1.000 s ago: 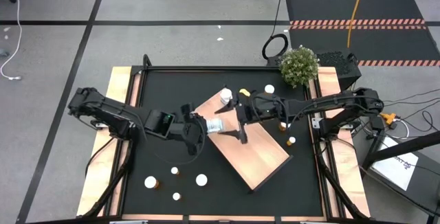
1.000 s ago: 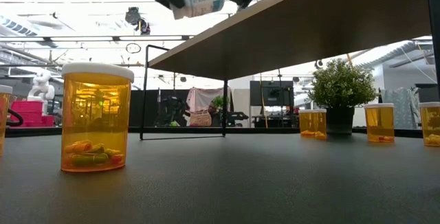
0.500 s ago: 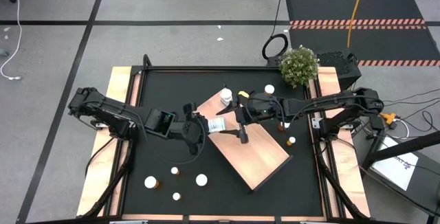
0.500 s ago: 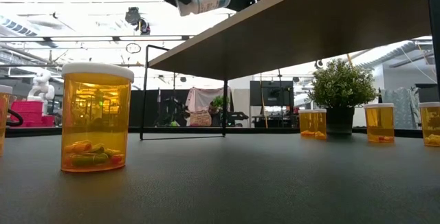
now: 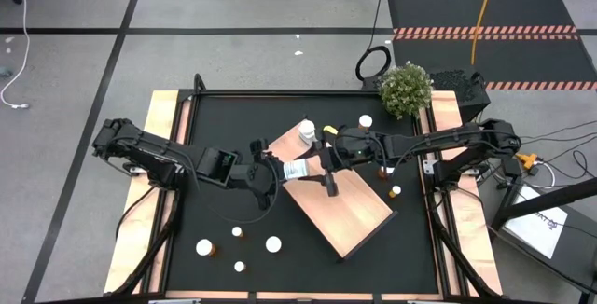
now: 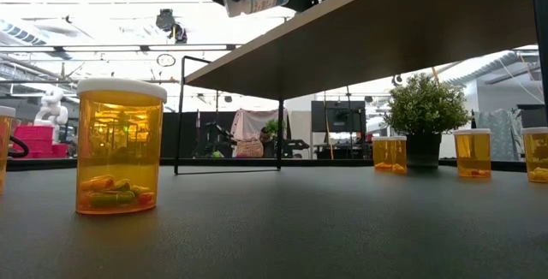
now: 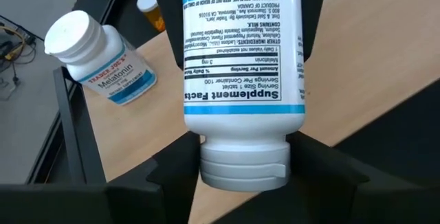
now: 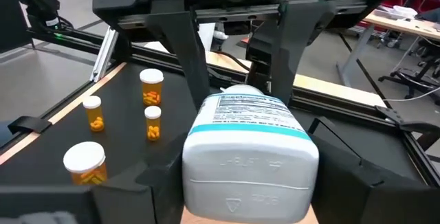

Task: Pick and place medicine bottles onto shelf by color
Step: Put the white pill bottle on the shelf aligned with the other white pill bottle

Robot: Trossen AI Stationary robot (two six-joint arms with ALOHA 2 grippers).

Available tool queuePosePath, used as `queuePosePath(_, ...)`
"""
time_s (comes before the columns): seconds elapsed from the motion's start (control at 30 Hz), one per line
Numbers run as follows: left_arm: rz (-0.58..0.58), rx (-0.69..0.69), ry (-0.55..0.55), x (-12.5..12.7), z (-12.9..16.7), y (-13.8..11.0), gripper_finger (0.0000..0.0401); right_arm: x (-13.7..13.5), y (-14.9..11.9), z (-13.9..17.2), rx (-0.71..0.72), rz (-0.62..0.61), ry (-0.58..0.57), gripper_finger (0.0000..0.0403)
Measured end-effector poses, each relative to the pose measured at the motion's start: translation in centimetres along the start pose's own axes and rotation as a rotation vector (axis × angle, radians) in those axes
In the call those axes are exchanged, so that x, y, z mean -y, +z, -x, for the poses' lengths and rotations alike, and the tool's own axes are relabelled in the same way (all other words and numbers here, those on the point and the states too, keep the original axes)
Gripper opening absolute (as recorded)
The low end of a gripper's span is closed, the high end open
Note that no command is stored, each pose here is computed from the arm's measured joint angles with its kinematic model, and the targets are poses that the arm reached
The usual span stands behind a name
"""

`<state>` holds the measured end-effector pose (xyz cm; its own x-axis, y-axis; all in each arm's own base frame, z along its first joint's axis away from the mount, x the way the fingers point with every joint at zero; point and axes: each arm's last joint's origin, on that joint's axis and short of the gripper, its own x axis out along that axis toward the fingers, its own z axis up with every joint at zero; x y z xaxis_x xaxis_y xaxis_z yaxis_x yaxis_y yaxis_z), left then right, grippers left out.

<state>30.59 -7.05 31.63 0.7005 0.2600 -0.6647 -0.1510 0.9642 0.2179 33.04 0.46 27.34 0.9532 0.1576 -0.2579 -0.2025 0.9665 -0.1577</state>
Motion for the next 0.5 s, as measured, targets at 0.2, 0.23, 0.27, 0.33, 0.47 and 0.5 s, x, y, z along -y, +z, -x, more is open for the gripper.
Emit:
queuePosePath(0.2,-0.003,0.017,0.002,0.4,0.2,0.1,0.0272,0.0,0.1,0.0,0.004,0.009,-0.002,0.0234)
queuePosePath(0.23,0.000,0.019,0.000,0.5,0.2,0.1,0.0282,0.0,0.2,0.2,0.006,0.017,-0.002,0.0235)
queuePosePath(0.27,0.004,0.026,-0.002,0.5,0.3,0.1,0.0293,0.0,0.3,0.4,0.005,0.021,-0.002,0.0235)
queuePosePath(0.33,0.005,0.041,-0.006,0.8,0.4,0.2,0.0313,0.0,0.7,0.9,0.011,0.024,-0.005,0.0235)
queuePosePath(0.47,-0.001,0.094,0.018,0.8,2.0,0.5,0.0342,0.0,1.9,2.7,0.023,0.026,-0.009,0.0233)
queuePosePath(0.5,-0.006,0.109,0.033,0.8,2.4,0.5,0.0345,0.0,2.2,3.4,0.029,0.027,-0.012,0.0233)
